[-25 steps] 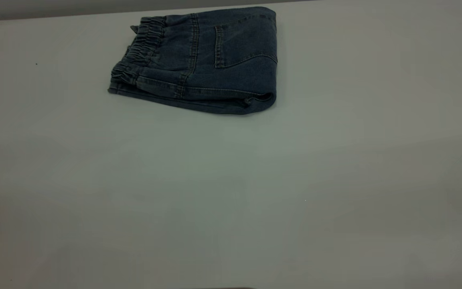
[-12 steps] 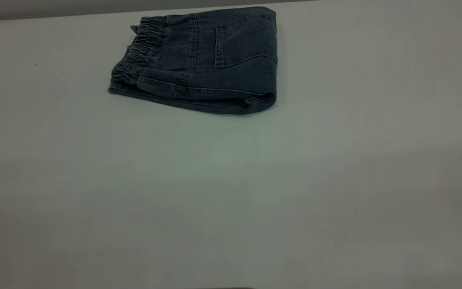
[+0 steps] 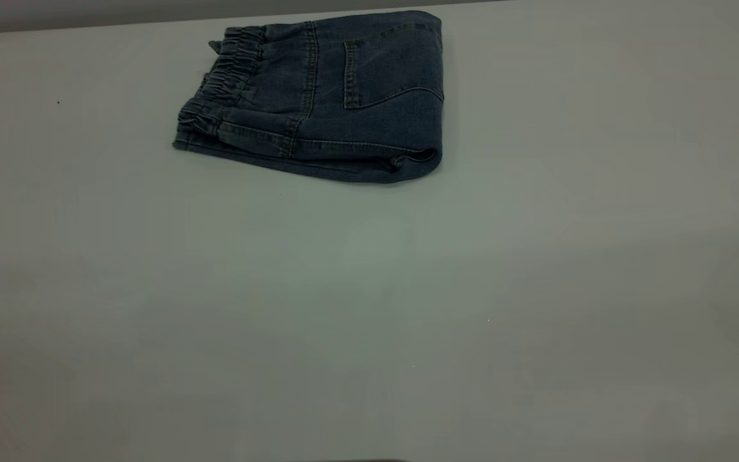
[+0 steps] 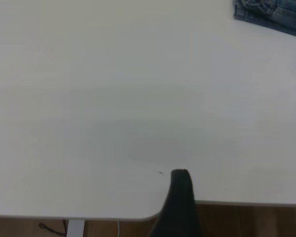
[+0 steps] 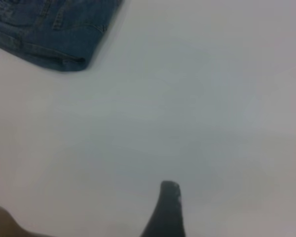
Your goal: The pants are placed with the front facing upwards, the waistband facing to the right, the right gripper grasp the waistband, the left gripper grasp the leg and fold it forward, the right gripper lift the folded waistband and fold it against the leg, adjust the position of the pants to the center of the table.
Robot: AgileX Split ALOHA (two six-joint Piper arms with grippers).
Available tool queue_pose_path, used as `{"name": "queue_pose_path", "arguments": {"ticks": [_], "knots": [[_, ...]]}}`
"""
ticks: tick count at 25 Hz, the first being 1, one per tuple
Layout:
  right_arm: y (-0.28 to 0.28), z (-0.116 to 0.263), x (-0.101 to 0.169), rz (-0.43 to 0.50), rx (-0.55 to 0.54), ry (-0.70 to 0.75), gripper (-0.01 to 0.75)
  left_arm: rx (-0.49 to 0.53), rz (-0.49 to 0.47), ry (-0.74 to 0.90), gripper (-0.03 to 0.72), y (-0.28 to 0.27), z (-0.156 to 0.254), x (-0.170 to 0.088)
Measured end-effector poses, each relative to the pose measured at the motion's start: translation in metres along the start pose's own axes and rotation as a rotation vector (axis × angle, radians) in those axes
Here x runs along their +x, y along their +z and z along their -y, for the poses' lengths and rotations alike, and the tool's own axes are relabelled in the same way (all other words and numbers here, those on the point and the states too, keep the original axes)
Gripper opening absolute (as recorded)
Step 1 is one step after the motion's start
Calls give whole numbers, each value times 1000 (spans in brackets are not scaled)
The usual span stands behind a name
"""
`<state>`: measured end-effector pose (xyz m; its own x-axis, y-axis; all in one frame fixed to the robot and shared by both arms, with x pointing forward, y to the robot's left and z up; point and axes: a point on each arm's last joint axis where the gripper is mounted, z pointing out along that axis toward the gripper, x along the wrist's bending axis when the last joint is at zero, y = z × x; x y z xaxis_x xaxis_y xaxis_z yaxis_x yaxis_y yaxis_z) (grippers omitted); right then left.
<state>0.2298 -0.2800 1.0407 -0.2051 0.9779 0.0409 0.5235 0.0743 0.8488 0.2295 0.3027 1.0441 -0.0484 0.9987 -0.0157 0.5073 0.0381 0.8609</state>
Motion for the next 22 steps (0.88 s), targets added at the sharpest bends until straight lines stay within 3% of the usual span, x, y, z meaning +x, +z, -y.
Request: {"name": "queue_pose_path", "arguments": {"ticks": [6, 13, 22], "knots": [[0, 0, -1, 8, 1, 4, 587, 0, 0, 0, 579, 0, 0, 0], [-1, 2, -14, 149, 5, 132, 587, 0, 0, 0, 579, 0, 0, 0], [-1, 1, -13, 148, 4, 136, 587, 0, 0, 0, 579, 0, 0, 0]]}}
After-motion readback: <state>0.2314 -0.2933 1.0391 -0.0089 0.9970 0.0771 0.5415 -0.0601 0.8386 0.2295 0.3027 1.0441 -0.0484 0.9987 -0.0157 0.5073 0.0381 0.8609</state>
